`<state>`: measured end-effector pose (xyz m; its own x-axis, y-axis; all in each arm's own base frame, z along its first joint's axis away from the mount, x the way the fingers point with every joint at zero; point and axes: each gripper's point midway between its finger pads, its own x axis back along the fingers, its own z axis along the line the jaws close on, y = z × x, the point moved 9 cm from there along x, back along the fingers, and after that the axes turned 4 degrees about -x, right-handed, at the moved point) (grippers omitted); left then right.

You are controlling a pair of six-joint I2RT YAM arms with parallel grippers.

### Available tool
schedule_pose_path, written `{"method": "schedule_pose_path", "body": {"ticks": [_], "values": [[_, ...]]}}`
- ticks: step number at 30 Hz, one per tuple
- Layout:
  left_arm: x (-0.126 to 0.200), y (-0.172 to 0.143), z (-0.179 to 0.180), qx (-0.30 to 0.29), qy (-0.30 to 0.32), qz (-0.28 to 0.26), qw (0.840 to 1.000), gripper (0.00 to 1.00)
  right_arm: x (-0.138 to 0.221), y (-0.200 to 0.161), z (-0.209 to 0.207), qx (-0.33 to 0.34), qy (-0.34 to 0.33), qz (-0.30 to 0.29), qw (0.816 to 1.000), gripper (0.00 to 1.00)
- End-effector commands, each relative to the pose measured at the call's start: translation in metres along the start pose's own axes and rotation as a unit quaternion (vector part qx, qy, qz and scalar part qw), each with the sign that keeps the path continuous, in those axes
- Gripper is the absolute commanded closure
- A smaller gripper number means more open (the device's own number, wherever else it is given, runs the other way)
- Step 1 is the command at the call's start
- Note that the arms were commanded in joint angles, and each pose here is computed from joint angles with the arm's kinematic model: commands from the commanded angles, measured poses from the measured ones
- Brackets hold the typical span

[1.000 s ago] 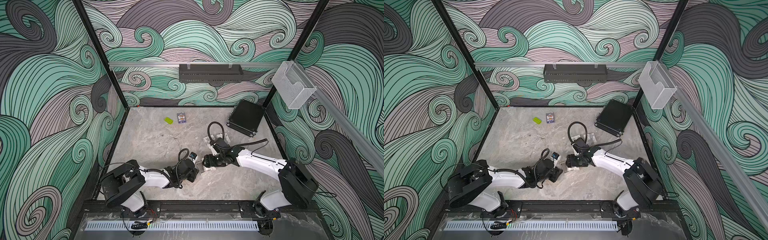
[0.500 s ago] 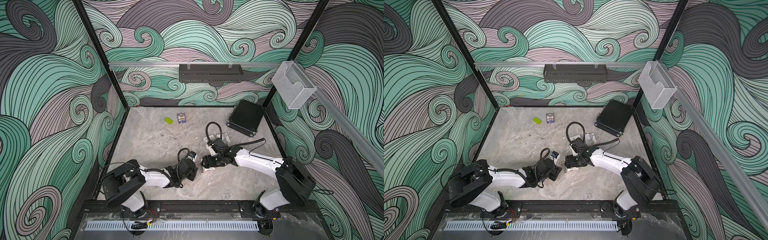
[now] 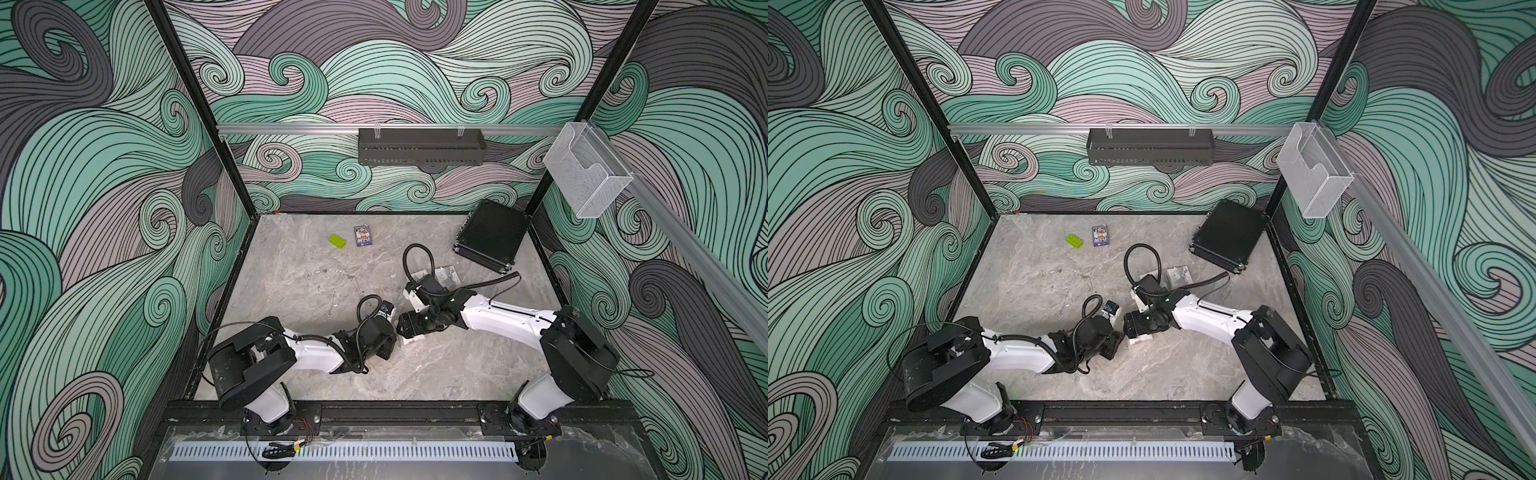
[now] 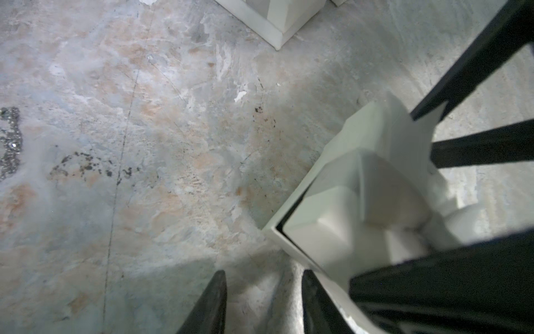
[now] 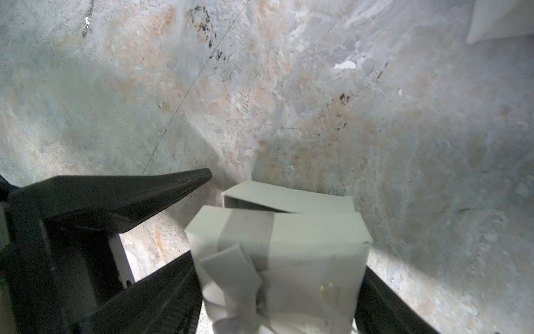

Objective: Take the necklace out of the lift-off lid jewelry box
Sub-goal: Close the lid on the jewelry box.

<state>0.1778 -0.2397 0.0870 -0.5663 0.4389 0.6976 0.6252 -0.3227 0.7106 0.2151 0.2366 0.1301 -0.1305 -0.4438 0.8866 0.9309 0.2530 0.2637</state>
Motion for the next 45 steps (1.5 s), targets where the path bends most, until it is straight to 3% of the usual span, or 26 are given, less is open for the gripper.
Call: {"method": "schedule_pose_path", "body": {"ticks": [1,17,24,45], "values": [[-0.001,0.013,-0.005,0.008,-0.001,-0.018,1.000,0.58,0.003,0.005,0.008,0.012,0.021,-0.002,1.000,0.17],[0.007,0.002,0.004,0.006,0.023,-0.015,1.000,0.58,0.027,0.007,0.003,0.018,-0.006,-0.055,0.998,0.13],[0.013,0.004,0.007,0.003,0.034,-0.020,0.999,0.58,0.025,0.005,-0.004,0.007,-0.030,-0.062,0.998,0.21],[0.003,0.018,0.000,-0.010,0.034,-0.030,0.999,0.58,0.001,0.003,-0.003,0.018,0.022,-0.029,0.999,0.32]]}}
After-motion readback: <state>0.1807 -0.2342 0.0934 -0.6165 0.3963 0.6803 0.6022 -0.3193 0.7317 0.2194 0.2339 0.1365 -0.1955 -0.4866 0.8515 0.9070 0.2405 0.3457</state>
